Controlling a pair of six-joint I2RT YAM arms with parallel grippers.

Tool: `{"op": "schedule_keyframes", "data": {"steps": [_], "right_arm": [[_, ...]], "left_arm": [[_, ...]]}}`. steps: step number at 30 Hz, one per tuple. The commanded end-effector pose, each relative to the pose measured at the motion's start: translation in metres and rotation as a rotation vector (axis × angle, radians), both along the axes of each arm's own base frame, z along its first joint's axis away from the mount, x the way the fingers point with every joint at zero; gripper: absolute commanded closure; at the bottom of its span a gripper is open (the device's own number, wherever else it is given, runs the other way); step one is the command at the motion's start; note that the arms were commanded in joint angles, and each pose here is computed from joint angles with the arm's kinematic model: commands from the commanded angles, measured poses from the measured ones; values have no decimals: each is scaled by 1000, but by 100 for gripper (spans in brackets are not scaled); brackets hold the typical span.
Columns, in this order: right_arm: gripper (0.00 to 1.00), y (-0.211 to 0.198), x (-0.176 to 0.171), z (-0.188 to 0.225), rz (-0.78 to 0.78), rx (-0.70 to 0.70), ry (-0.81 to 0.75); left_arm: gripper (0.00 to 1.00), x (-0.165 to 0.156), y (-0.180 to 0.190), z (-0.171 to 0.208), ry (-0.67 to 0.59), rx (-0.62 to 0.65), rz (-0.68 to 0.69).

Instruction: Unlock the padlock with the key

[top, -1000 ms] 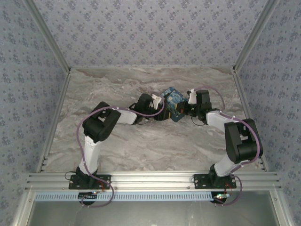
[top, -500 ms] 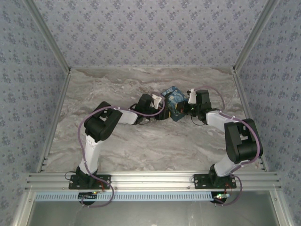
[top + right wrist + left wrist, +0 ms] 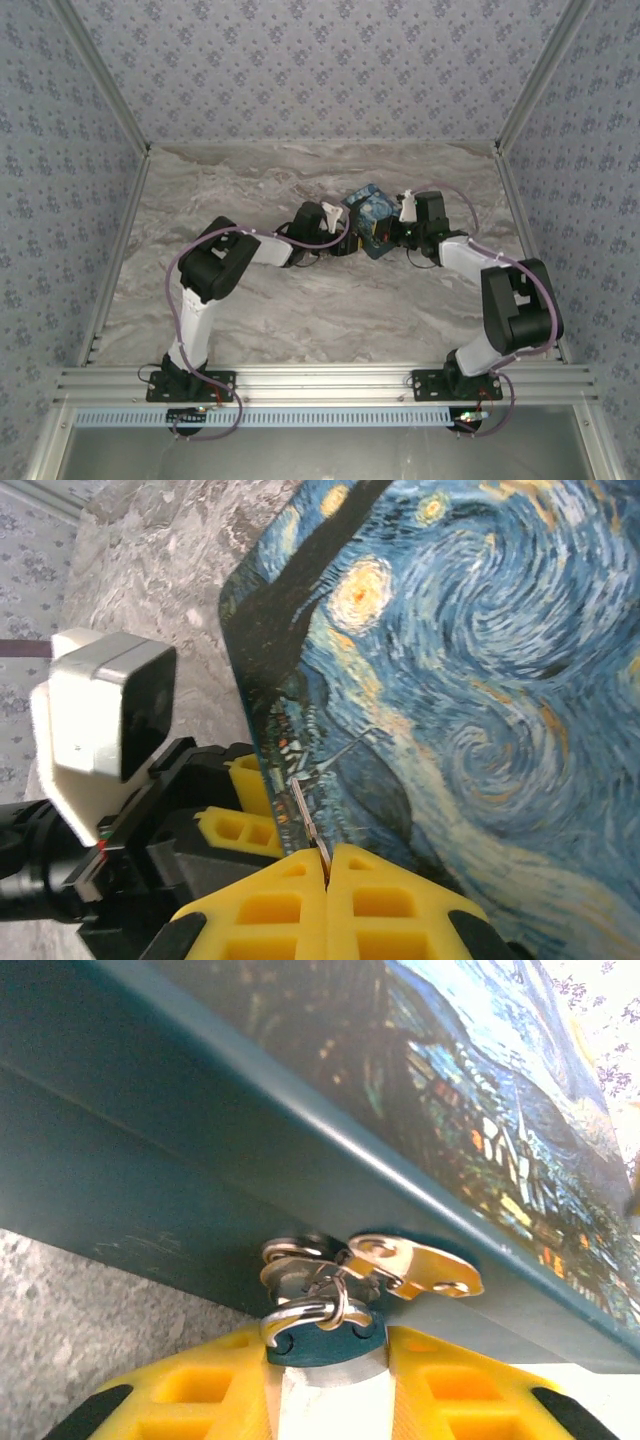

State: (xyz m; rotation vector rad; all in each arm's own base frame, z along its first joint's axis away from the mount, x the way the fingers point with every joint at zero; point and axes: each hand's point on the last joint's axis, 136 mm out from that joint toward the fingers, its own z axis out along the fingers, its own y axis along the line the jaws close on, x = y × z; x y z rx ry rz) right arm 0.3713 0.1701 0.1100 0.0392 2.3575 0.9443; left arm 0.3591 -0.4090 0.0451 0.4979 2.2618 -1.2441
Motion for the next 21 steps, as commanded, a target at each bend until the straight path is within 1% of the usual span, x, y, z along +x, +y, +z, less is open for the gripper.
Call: {"op": "schedule_keyframes", "data": {"steps": [1, 4, 7, 14, 18, 21], "right_arm": [[100, -1, -4, 35, 16, -27, -85], [100, -4, -15, 45, 19, -55, -125], [100, -3, -35, 43, 40, -105, -155], [100, 1, -89, 6, 72, -227, -210], [100, -1, -109, -15, 49, -259, -252], [100, -1, -117, -27, 47, -298, -274]], "left_arm": [[73, -9, -3, 24, 1, -48, 3], [73, -13, 1, 33, 19, -70, 19], [74, -18, 2, 40, 44, -92, 28], [74, -33, 0, 51, 130, -134, 24], [74, -41, -3, 50, 184, -148, 22], [74, -45, -6, 50, 232, -160, 31]]}}
